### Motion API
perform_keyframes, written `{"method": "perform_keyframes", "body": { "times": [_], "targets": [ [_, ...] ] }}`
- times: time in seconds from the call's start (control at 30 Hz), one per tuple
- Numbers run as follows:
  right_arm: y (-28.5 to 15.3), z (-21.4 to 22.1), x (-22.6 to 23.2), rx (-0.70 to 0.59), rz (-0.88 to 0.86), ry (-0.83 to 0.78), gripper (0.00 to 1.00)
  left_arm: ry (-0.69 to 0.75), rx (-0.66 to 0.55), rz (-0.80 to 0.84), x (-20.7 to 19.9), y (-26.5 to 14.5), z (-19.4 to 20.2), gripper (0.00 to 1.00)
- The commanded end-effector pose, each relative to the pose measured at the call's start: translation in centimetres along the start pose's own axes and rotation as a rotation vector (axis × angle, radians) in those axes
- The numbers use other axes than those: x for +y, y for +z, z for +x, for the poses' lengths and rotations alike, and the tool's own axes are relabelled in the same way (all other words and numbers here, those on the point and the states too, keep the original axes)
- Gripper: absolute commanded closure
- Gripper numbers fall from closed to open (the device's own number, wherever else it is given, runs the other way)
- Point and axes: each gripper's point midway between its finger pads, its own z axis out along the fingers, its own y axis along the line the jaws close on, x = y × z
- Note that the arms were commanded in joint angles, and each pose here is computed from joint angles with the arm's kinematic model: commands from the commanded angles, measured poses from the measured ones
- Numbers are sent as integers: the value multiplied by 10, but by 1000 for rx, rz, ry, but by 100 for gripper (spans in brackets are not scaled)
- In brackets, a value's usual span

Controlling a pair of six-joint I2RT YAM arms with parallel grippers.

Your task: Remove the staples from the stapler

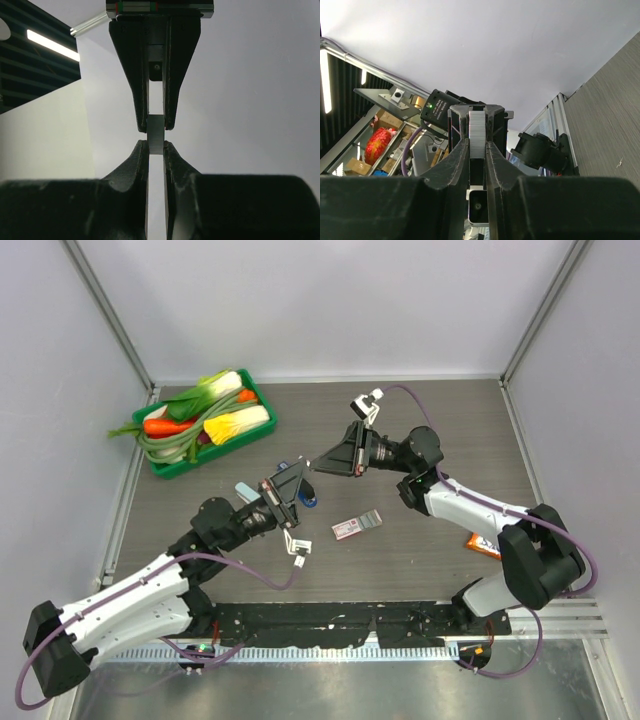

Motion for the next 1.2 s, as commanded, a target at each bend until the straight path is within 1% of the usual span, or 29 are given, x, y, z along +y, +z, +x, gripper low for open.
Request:
{"method": "perform_keyframes", "body": {
  "times": [0.0, 0.13, 0.17, 0.2, 0.3, 0.33, 0.37, 0.4, 0.43, 0.47, 0.53, 0.6, 0.63, 0.67, 0.7, 0.73, 0.77, 0.8, 0.83, 0.87, 0.9, 0.93, 0.97, 1.0, 1.03, 1.07, 1.1, 1.13, 1.17],
  "targets": [
    [3, -7, 25, 2, -67, -89, 80, -9, -13, -24, 4, -3, -3, 100],
    [2, -8, 26, 0, -69, -91, 86, -23, -22, -2, -2, -4, -6, 100],
    [2, -8, 27, -5, -69, -96, 90, -31, -22, 2, -2, -5, -5, 99],
    [1, -9, 26, -7, -68, -96, 91, -58, -21, 9, -4, -6, -5, 98],
    [-5, -12, 23, -32, -51, -109, 92, -108, -16, 36, -9, -5, -4, 76],
    [-8, -13, 19, -42, -34, -106, 93, -125, -3, 52, -13, -5, -2, 71],
    [-10, -15, 18, -55, -22, -116, 94, -141, 9, 52, -10, -4, 3, 69],
    [-14, -19, 9, -67, 21, -95, 95, -184, 19, 63, -12, -3, 5, 64],
    [-17, -20, 2, -74, 49, -124, 97, -214, 46, 104, -19, -3, 9, 53],
    [-21, -21, -8, -83, 106, -96, 98, -238, 68, 100, -12, -1, 17, 47],
    [-30, -27, -21, -99, 174, -146, 99, -298, 132, 151, -23, 1, 27, 41],
    [-38, -28, -37, -104, 267, -125, 99, -336, 164, 139, -15, 3, 36, 38],
    [-43, -35, -43, -114, 308, -184, 99, -380, 166, 164, -21, 6, 35, 32],
    [-52, -30, -60, -97, 395, -148, 99, -407, 196, 165, -16, 5, 43, 27],
    [-60, -37, -68, -131, 472, -177, 99, -440, 203, 218, -27, 6, 41, 22],
    [-65, -46, -68, -145, 521, -212, 99, -478, 224, 272, -39, 9, 41, 14],
    [-78, -40, -86, -113, 629, -237, 99, -614, 301, 277, -35, 10, 53, 10],
    [-88, -48, -92, -144, 711, -264, 99, -671, 328, 451, -64, 0, 44, 8],
    [-95, -54, -94, -153, 763, -299, 99, -746, 364, 548, -75, -5, 41, 6],
    [-106, -51, -101, -136, 829, -317, 99, -877, 433, 618, -78, 8, 50, 6],
    [-113, -57, -104, -162, 874, -341, 99, -924, 468, 813, -101, -12, 37, 6],
    [-120, -56, -104, -177, 901, -356, 98, -985, 487, 815, -82, -2, 49, 9],
    [-127, -54, -107, -181, 936, -354, 98, -1085, 538, 912, -104, 1, 43, 11],
    [-133, -54, -109, -193, 964, -369, 98, -1156, 530, 996, -108, -4, 33, 11],
    [-145, -54, -110, -224, 1016, -380, 98, -1222, 527, 957, -92, 7, 41, 11],
    [-154, -51, -114, -235, 1059, -373, 98, -1278, 551, 1013, -105, 10, 37, 10],
    [-161, -50, -116, -250, 1089, -377, 98, -1371, 544, 1078, -107, 5, 21, 10],
    [-174, -48, -121, -274, 1147, -375, 98, -1412, 545, 1109, -107, 5, 14, 10],
    [-179, -46, -116, -288, 1159, -383, 98, -1444, 537, 1169, -113, 1, 2, 10]
  ]
}}
